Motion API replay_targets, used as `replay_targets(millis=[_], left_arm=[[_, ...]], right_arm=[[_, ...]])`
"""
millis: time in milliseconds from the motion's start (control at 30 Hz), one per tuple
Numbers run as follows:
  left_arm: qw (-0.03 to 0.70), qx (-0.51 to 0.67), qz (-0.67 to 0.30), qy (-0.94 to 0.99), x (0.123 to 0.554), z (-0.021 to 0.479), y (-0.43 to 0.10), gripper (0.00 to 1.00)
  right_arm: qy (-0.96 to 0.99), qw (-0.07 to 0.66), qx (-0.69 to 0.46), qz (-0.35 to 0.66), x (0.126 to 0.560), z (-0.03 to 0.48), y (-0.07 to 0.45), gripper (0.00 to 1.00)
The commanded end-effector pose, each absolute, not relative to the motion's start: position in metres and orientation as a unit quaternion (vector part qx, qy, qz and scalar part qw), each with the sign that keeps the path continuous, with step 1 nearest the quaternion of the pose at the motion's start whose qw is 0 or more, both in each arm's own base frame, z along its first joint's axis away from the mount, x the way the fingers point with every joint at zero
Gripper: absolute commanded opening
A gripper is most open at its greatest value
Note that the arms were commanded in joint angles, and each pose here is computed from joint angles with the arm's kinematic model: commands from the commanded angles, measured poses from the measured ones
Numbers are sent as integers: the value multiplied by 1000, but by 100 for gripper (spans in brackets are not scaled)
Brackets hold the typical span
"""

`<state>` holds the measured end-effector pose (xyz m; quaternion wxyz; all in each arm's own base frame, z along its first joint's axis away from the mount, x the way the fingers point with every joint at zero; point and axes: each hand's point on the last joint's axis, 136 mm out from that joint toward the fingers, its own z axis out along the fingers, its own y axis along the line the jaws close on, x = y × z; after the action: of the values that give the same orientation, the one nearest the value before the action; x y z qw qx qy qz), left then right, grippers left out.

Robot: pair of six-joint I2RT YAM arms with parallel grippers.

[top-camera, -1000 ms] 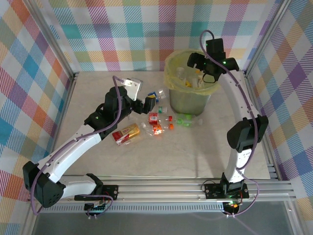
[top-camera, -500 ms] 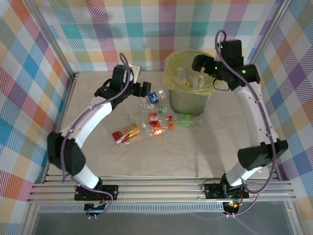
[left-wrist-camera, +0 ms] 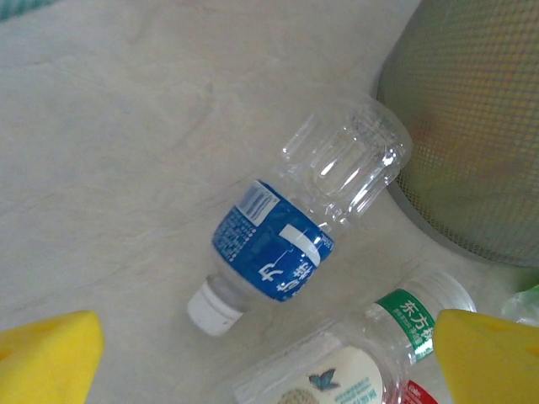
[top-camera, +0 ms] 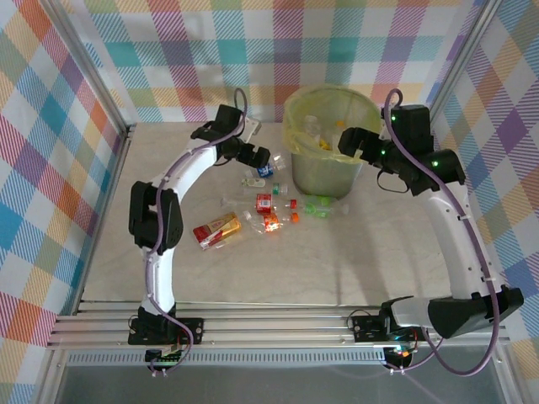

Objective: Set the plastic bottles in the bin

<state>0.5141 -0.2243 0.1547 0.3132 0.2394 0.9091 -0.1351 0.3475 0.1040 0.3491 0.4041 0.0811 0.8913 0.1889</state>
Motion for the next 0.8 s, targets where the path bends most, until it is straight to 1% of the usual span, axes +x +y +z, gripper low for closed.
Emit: replay_targets(millis=[0,200,367,567,767], left_arm=[[293,264,-163,904,513,150,-234,100],[267,272,-168,909,528,126,-244,100],[259,283,-170,908,535,116,-253,100],[247,303,-142,910,537,98,-258,100],[235,316,-143,908,535,85,-264,100]], right_arm=[[884,410,86,208,345,352,109,100],[886,404,92,211,343,343,109,100],[885,402,96,213,343,339,109,100],[883,407,97,213,343,342,108,100],[881,410,100,213,342,341,108,100]])
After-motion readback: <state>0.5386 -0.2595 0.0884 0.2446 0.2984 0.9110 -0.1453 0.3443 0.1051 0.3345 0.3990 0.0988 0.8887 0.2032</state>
